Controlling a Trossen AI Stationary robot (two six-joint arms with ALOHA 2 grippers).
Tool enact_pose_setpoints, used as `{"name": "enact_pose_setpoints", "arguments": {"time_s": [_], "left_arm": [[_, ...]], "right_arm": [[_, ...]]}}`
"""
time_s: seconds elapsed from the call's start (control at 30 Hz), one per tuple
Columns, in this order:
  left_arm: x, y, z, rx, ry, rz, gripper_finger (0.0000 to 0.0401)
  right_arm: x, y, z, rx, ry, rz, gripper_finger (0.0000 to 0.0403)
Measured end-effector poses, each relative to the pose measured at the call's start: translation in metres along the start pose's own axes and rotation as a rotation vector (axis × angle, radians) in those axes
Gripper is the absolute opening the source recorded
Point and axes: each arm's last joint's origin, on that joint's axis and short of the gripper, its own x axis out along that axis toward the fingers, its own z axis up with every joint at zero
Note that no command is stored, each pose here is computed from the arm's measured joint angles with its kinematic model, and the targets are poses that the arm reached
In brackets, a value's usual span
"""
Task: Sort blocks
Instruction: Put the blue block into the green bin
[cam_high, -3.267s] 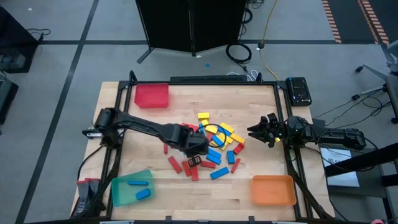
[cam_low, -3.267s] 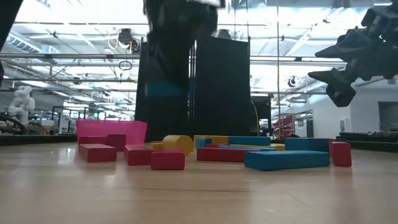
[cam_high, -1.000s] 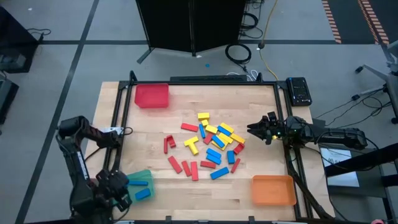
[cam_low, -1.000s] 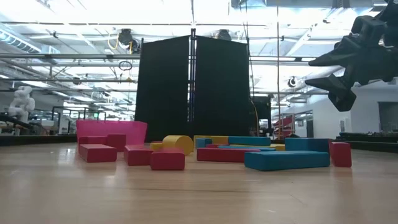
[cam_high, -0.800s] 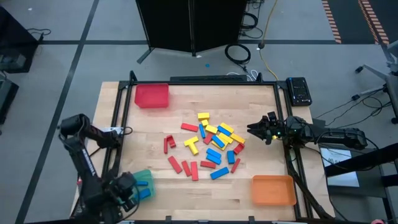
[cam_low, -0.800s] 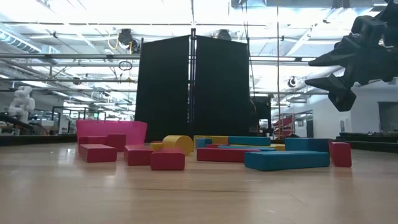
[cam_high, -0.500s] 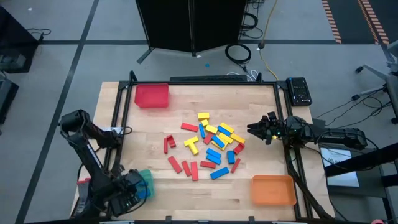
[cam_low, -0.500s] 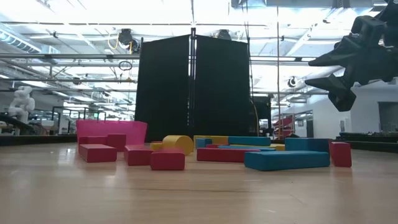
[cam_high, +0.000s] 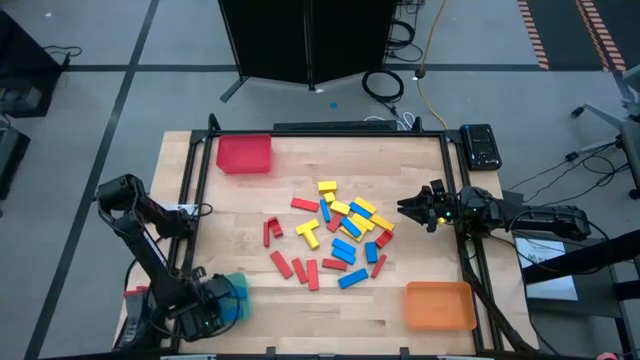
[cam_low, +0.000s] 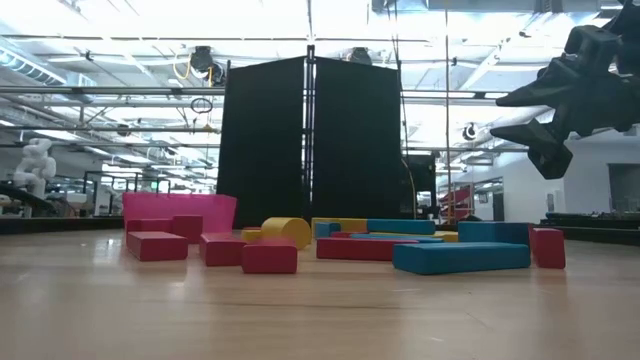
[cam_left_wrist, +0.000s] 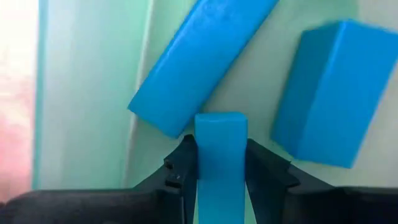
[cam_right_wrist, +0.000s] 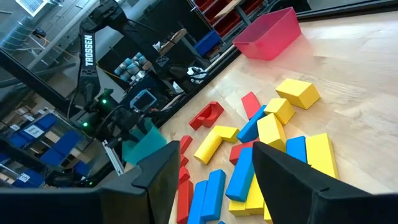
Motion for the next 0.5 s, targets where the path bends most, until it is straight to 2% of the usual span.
{"name": "enact_pose_setpoints", "arguments": {"time_s": [0.13,0.33,0.5], "left_arm": [[-0.001,-0.002,0.001,-0.006,0.045,-0.021,0.0116],[-0.009,-0.002,0.007,-0.064,0.047,-0.065,0.0182],[-0.029,0.006,0.017,-0.129,0.016,-0.123,0.0223]], "right_arm": [[0.000,0.000,0.000,0.000,0.001,0.001,0.0199],[0.000,0.000,0.000,0.000,0.001,0.002,0.0199],[0.000,0.000,0.000,-0.012,0.002,0.004,0.0199]]}}
